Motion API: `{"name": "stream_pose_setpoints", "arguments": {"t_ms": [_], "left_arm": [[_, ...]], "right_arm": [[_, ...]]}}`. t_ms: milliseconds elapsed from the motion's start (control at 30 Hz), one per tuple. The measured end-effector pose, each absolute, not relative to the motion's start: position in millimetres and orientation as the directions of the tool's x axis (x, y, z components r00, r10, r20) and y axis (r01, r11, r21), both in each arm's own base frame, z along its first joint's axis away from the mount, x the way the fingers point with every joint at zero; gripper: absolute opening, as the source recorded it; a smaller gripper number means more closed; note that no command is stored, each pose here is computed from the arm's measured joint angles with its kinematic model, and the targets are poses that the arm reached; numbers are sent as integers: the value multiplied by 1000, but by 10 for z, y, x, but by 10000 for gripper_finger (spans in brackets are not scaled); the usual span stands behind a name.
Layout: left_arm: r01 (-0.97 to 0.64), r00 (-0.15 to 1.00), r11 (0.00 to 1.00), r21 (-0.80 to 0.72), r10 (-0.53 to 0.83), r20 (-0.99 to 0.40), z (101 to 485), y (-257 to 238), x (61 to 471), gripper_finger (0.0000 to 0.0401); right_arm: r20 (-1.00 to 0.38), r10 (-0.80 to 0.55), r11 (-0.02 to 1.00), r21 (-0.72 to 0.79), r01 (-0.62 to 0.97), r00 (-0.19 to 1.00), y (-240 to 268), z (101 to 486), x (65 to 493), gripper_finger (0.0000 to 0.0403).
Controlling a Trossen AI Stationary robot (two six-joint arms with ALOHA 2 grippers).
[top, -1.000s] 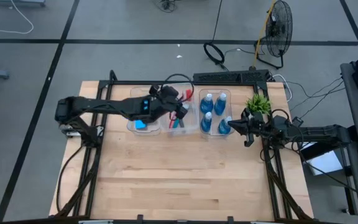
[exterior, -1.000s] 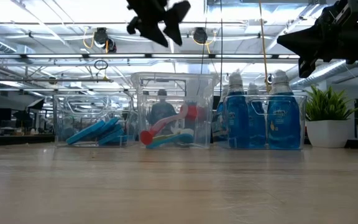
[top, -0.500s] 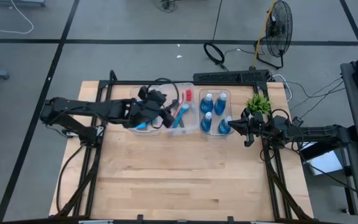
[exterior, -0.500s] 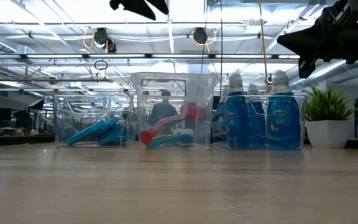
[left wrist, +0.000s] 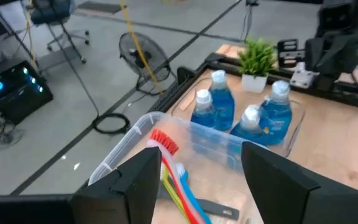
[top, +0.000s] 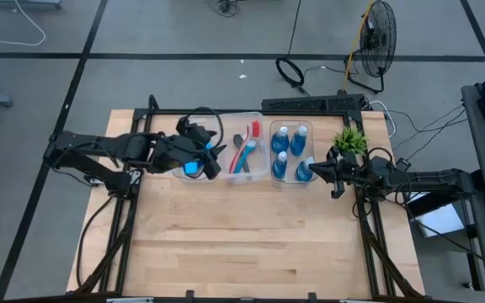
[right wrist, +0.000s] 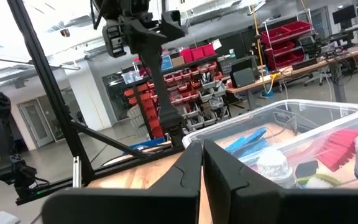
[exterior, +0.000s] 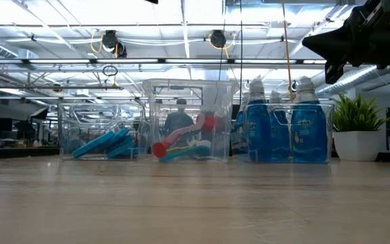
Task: Pick & Place Kitchen Sink Supplies
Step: Return to home position
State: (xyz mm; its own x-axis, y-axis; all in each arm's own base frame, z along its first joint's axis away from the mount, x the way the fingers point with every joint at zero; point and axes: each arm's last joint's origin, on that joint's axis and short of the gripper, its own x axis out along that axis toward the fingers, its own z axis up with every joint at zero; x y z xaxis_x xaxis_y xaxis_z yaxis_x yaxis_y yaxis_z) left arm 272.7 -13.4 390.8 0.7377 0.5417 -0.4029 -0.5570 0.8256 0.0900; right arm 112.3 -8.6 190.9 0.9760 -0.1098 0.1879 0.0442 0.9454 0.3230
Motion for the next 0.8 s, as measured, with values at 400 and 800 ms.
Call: {"name": "stream_pose_setpoints", "arguments": {"t_ms": [400,800], "left_arm": [[-540,779,840,54,523,-346,3836,-166,2409,228],[-465,872,883,-61,444,-206,3283,-233,1834,228]], "right_arm": [[213,125,956,235,-175,969,-18,1937,1117,4],[225,123,958,227,-175,966,-18,1948,1114,4]]}}
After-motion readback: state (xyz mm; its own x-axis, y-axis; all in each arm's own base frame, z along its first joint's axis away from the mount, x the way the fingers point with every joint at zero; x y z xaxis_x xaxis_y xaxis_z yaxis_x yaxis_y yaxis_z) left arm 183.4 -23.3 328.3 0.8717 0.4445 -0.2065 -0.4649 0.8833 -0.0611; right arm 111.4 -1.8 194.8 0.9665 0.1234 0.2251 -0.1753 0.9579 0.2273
